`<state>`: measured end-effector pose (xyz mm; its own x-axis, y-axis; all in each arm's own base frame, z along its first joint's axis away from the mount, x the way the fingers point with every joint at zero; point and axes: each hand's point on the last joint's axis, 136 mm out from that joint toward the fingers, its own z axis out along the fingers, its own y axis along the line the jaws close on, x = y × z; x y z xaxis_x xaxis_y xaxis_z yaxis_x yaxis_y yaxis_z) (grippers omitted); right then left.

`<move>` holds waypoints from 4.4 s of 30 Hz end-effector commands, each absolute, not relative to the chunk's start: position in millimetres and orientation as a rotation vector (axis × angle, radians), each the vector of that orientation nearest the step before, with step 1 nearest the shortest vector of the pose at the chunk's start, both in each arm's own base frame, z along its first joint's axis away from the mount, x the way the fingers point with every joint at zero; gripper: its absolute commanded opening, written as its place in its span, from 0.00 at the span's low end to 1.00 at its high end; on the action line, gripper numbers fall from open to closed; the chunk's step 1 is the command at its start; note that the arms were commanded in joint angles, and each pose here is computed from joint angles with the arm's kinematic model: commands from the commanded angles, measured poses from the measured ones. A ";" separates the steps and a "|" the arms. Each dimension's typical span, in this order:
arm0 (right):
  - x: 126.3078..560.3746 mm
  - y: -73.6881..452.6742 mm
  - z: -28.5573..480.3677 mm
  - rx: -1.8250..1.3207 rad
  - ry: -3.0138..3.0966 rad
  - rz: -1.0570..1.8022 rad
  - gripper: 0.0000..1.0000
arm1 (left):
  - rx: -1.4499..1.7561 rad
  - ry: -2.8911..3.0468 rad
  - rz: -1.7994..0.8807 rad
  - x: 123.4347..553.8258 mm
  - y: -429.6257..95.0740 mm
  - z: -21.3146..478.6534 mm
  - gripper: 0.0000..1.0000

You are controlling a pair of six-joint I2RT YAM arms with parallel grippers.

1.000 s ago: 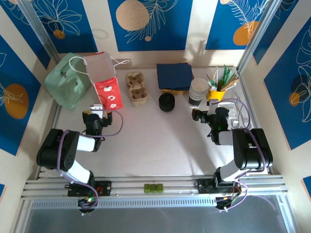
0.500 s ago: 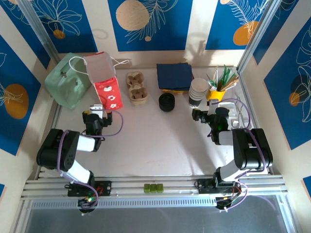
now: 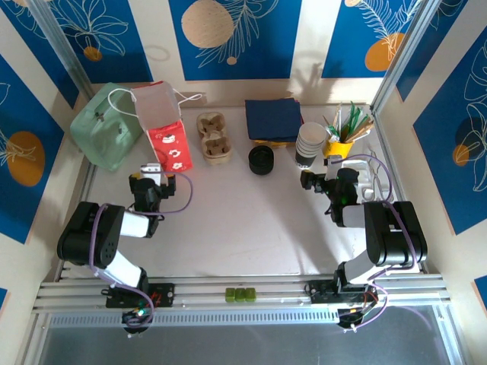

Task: Pack the takeout coffee

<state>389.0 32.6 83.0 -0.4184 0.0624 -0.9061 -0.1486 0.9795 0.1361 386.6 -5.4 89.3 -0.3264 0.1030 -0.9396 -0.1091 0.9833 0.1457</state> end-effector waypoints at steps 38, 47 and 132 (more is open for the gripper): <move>371.8 33.1 235.1 0.674 2.573 0.399 0.77 | -0.231 2.331 -0.493 239.3 -66.3 229.5 0.99; 407.7 35.9 234.7 0.654 2.570 0.268 0.61 | -0.175 2.307 -0.560 248.6 -78.2 235.3 0.99; 448.2 48.5 277.5 0.564 2.515 0.336 0.05 | -0.250 2.283 -0.586 254.8 -77.5 223.5 0.99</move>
